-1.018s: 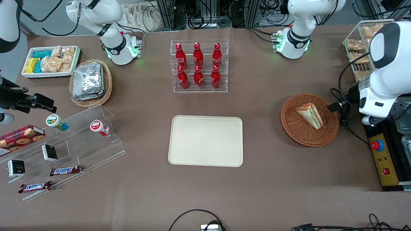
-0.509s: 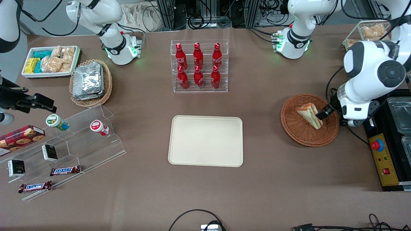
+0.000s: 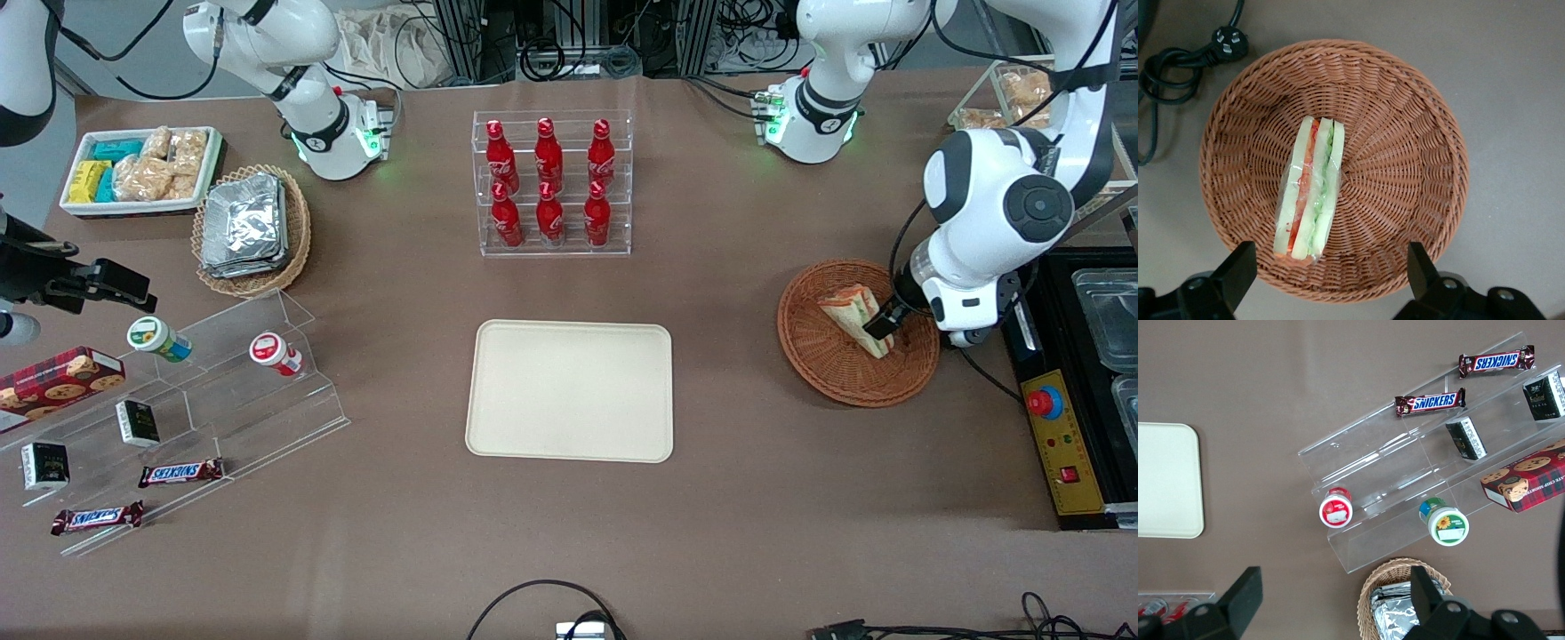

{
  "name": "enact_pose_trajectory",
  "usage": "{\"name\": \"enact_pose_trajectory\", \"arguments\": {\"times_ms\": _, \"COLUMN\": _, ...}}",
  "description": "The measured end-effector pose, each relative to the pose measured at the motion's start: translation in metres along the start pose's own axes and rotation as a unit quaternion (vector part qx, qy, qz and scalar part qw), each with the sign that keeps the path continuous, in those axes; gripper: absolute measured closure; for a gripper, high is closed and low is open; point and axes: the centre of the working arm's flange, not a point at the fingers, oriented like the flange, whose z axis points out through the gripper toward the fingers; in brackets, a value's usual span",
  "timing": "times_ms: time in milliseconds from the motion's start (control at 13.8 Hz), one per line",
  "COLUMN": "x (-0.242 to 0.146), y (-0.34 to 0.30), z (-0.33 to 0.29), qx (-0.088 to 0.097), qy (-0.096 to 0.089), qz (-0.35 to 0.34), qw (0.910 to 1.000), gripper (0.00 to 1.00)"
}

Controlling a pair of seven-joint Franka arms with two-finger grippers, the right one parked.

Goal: Place sandwich from basket to tray
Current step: 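Lower the open left gripper around the sandwich and close it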

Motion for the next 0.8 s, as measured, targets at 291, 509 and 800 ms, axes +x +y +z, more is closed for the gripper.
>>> {"name": "enact_pose_trajectory", "arguments": {"times_ms": 291, "x": -0.012, "y": -0.014, "z": 0.035, "qx": -0.006, "qy": 0.004, "qz": -0.003, "qw": 1.0, "gripper": 0.0}}
{"name": "enact_pose_trajectory", "arguments": {"times_ms": 509, "x": -0.016, "y": -0.021, "z": 0.049, "qx": 0.01, "qy": 0.006, "qz": 0.008, "qw": 0.9999, "gripper": 0.0}}
{"name": "enact_pose_trajectory", "arguments": {"times_ms": 800, "x": -0.017, "y": -0.021, "z": 0.057, "qx": 0.012, "qy": 0.005, "qz": 0.01, "qw": 0.9999, "gripper": 0.0}}
